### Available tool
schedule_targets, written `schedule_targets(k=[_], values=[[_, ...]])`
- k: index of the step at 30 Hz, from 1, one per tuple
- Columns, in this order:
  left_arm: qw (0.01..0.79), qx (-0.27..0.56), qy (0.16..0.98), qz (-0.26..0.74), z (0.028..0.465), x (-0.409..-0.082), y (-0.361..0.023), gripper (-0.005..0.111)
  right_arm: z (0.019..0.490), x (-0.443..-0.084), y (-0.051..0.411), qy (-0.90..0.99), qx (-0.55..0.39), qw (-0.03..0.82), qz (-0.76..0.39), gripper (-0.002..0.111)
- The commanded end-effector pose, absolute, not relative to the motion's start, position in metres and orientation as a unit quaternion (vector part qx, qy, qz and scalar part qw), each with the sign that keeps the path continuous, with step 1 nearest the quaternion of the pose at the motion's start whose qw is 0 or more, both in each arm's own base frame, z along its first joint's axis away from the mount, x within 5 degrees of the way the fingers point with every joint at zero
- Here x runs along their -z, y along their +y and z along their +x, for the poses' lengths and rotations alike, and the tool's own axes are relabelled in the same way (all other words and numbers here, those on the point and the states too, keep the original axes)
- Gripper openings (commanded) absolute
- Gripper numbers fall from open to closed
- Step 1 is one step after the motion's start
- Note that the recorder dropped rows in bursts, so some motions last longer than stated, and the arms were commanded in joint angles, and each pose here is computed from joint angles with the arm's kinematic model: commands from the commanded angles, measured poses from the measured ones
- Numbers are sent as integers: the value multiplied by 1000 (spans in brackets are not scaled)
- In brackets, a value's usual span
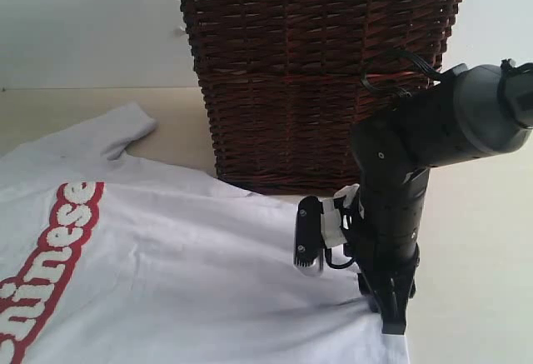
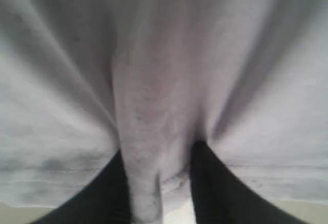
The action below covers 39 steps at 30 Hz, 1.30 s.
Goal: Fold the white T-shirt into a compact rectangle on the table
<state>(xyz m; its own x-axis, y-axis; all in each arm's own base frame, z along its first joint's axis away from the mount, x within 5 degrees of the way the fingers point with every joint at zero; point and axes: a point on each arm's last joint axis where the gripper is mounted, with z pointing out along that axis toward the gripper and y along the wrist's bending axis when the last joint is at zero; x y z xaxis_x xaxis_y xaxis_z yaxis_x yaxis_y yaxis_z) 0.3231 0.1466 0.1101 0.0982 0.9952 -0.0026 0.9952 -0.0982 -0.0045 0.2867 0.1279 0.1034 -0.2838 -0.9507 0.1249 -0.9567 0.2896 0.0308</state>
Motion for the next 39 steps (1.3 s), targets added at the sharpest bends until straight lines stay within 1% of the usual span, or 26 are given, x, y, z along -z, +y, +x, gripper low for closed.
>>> schedule_targets(k=[1,12,21,26,39], values=[[8,-24,-671,-741,320,-94,146,105,284,-79,124,-789,-36,72,609,0],[8,-24,-671,-741,320,-94,146,105,289,-102,126,-788,-50,22,613,0],[8,-24,-671,-741,320,-94,146,105,289,-102,126,-788,-50,21,614,0],[8,-24,-671,-741,320,-94,146,105,292,-102,128,-788,-51,0,614,0],[8,-24,-671,-741,320,-94,146,105,294,-101,129,-788,-51,-10,613,0]])
